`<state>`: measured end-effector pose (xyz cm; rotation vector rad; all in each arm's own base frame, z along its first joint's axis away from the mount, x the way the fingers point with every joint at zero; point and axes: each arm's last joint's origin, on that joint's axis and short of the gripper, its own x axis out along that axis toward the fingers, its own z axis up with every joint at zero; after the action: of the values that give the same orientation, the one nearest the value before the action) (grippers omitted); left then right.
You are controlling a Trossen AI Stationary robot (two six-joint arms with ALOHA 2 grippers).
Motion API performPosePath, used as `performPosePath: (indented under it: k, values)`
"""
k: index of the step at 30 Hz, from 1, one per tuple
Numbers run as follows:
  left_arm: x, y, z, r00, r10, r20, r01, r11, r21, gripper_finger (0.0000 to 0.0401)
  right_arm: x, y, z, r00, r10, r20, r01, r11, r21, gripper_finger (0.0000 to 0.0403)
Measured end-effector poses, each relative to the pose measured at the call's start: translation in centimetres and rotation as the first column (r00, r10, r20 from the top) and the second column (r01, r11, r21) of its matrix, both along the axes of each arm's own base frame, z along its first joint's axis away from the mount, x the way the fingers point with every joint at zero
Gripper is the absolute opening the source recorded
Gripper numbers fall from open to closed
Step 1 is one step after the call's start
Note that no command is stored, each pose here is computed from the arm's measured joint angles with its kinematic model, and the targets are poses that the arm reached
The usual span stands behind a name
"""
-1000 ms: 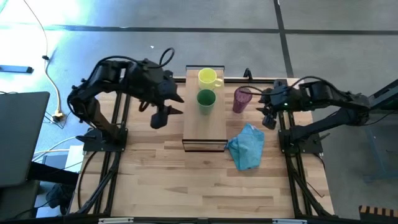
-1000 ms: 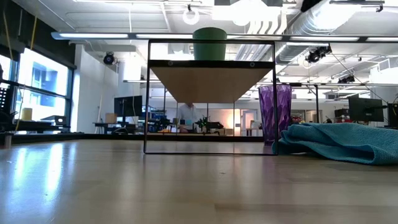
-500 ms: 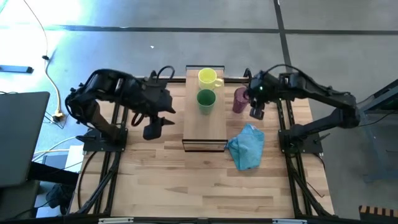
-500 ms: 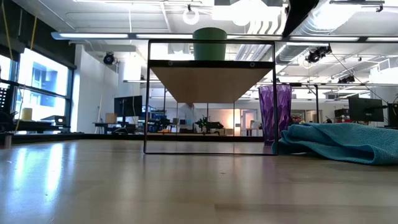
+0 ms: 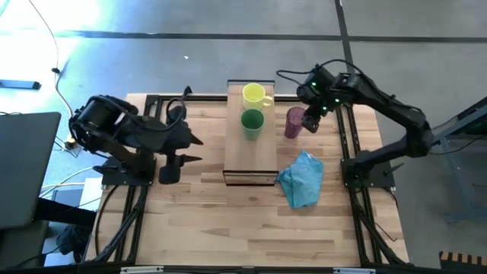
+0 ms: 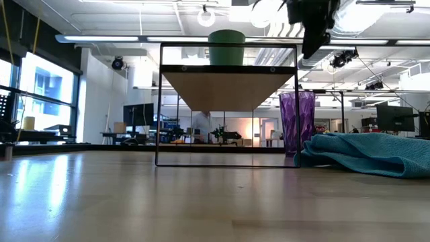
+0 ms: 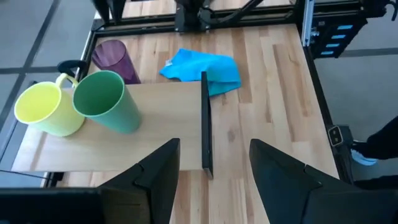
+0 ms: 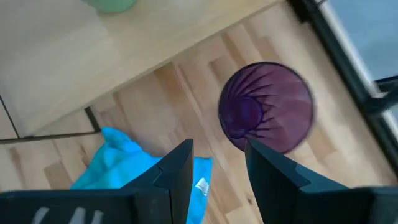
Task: Stack small to large cups/mugs on shelf
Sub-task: Put the purple glass on the shelf
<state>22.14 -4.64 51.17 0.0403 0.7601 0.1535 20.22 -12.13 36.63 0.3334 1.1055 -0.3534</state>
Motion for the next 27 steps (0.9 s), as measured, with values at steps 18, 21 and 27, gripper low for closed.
performPosePath:
  k: [18,21,27]
  values:
    - [-0.3,-0.3,0.1,0.999,0.029,0.016,-0.029,0.999,-0.04,0.0184,5.0,-5.3,-6.8,0.981,-0.117,-0.156,0.144,0.974,0.173,0.0138]
    - [-0.3,-0.3,0.1,0.999,0.029,0.016,-0.029,0.999,-0.04,0.0184,5.2,-5.4,-6.8,0.984,-0.117,-0.137,0.139,0.977,0.165,0.0138]
    - [-0.3,-0.2,0.2,0.999,0.05,0.021,-0.049,0.998,-0.03,0.0184,5.3,-5.5,-6.8,0.986,-0.114,-0.124,0.133,0.979,0.157,0.0138]
